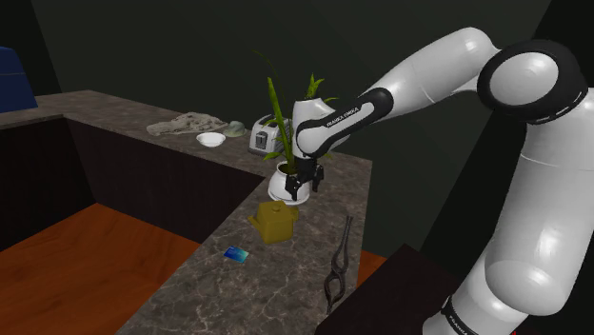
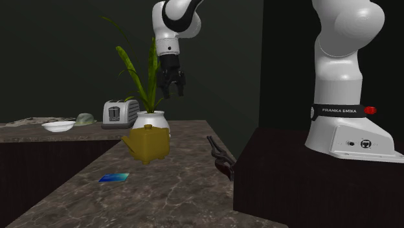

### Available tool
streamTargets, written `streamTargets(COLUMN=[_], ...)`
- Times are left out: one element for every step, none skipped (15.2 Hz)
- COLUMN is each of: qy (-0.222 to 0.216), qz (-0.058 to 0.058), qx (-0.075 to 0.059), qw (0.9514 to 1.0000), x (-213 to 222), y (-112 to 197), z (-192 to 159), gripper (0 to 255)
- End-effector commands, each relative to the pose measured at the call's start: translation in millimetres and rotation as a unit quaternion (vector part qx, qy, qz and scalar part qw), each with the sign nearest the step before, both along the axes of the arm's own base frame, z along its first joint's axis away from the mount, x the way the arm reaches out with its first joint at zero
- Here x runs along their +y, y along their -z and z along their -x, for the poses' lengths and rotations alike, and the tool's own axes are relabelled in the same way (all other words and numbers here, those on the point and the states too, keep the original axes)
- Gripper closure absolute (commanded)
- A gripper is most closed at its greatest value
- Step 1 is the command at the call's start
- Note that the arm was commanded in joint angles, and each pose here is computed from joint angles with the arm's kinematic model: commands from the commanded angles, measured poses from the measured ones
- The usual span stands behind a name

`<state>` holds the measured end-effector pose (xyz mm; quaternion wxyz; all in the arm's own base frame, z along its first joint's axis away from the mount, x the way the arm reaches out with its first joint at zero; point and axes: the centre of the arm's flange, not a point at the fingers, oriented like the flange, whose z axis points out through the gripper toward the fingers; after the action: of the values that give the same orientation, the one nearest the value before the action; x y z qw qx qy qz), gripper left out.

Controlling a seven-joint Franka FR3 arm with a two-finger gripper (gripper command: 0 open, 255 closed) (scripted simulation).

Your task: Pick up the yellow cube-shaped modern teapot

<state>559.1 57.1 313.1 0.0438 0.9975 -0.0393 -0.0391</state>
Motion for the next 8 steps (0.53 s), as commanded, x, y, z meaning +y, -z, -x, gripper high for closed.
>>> streamTargets(qy=[0.000, 0.000, 0.000, 0.000, 0.000, 0.000, 0.000, 0.000], qz=[-0.002, -0.004, -0.005, -0.006, -0.007, -0.008, -0.010, -0.011], qx=[-0.006, -0.009, -0.012, -0.014, -0.017, -0.020, -0.023, -0.026], qw=[1.0000, 1.0000, 0.9999, 0.9999, 0.9998, 0.9998, 0.9997, 0.9996], x=[3, 6, 8, 10, 12, 14, 17, 19], y=[14, 21, 28, 35, 41, 48, 55, 61], z=[-20, -31, -41, -51, -61, -71, -81, -92], gripper=[0, 0, 0, 0, 0, 0, 0, 0])
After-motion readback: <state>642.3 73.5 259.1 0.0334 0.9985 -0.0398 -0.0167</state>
